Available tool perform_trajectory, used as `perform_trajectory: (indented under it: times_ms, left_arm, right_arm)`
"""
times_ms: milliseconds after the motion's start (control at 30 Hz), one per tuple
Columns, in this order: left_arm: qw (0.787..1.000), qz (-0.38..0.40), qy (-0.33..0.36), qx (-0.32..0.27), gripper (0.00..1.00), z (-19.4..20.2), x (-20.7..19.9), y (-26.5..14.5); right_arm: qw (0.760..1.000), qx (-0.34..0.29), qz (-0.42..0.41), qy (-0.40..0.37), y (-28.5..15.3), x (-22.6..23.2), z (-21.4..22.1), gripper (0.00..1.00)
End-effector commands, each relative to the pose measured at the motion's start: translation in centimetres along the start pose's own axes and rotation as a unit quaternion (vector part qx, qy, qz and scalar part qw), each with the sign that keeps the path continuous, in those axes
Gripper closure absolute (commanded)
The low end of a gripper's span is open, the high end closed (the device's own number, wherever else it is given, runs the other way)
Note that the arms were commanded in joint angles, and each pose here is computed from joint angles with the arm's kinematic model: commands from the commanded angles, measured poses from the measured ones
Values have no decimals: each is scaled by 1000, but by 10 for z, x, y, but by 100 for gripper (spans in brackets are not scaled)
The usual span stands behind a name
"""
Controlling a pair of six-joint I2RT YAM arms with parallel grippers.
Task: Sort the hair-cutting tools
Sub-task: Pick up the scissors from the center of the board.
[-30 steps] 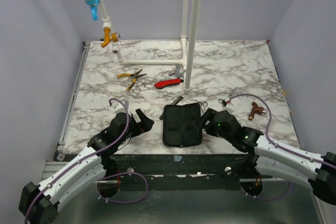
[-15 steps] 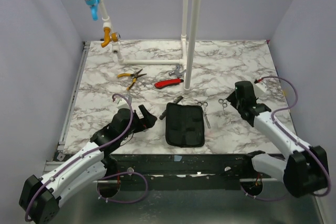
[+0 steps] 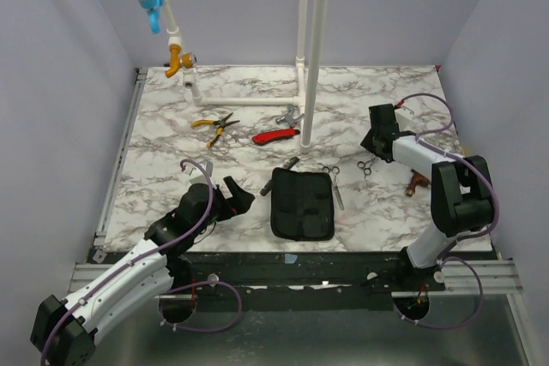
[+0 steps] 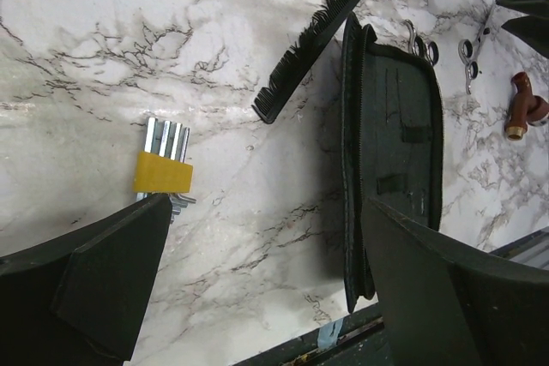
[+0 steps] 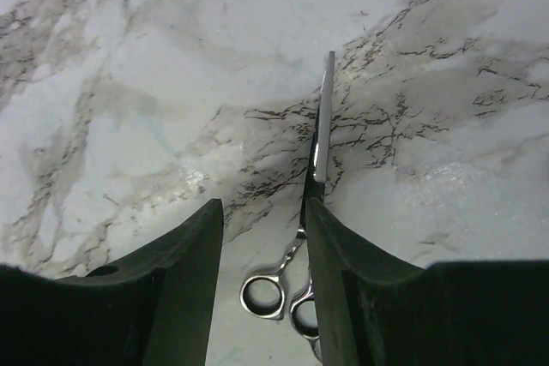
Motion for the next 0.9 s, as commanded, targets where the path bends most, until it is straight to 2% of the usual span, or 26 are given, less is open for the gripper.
perform_trajectory:
  times_ms: [0, 300, 633, 800, 867]
  left_arm:
    - [1000, -2, 14, -7, 5, -1, 2, 2]
    - [1000, -2, 18, 9, 6, 3, 1, 9]
    - [1000, 0, 15, 16, 6, 5, 1, 10]
    - [1000, 0, 15, 17, 6, 5, 0, 10]
    - [1000, -1, 14, 17, 6, 5, 0, 10]
  right_arm:
    - [999, 16, 39, -34, 18, -10, 6, 54]
    - [996, 38, 63, -47, 29, -16, 20, 55]
    - [996, 67, 52, -43, 32, -24, 42, 77]
    - [997, 66, 37, -35, 24, -24, 41, 96]
    - [997, 59, 29, -30, 17, -23, 36, 99]
Point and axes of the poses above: each gripper's point midway between its finger pads, its own y axis out along the fingers, its own x axis along the line the jaws close on, z = x × y, the point moved 7 cm from there along -y, back along the fingers, and after that the axes turned 9 degrees about -y, right-handed, at the moved point
